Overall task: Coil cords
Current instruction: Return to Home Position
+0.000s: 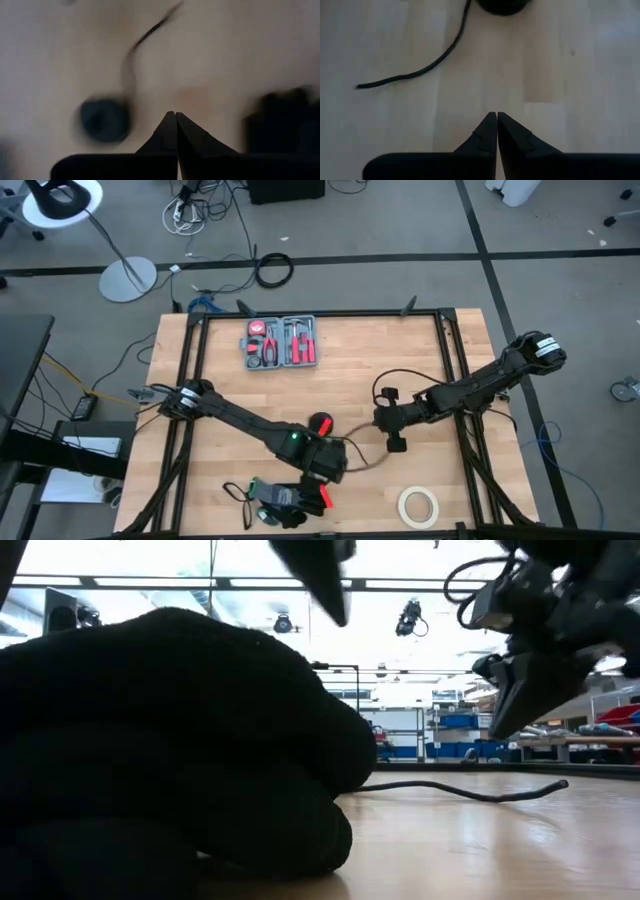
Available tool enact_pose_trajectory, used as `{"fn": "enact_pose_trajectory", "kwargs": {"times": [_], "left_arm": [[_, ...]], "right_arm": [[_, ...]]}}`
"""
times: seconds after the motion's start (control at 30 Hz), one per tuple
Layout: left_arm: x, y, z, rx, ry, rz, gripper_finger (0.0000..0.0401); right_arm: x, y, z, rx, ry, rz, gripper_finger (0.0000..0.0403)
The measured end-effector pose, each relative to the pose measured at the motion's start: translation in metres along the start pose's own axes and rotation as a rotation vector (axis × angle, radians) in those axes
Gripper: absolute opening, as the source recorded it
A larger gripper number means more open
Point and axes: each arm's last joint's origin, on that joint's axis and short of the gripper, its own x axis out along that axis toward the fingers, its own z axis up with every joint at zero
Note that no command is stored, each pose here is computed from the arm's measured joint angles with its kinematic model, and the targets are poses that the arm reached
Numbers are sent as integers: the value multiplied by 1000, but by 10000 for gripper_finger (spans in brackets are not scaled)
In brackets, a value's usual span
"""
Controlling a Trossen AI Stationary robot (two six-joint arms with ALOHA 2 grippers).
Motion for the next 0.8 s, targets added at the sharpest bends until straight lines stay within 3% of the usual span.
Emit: {"fn": "enact_pose_trajectory", "kwargs": {"times": [0.1, 0.37, 0.47, 0.57, 0.67, 0.8], "left_arm": [[12, -14, 5, 75, -96, -126, 0], [54, -33, 13, 218, -482, -311, 0], [72, -34, 7, 266, -627, -427, 0], [90, -28, -6, 291, -674, -517, 0], [100, -21, -19, 296, -649, -582, 0], [98, -18, -32, 307, -625, -616, 0]], "right_arm": [[8, -13, -5, 15, -26, -32, 9], [19, -54, -17, 167, 12, -118, 11], [20, -61, -17, 247, 20, -47, 11], [20, -61, -17, 326, 30, 53, 10], [17, -58, -13, 381, -3, 162, 6], [1, -49, 6, 405, -183, 308, 3]]}}
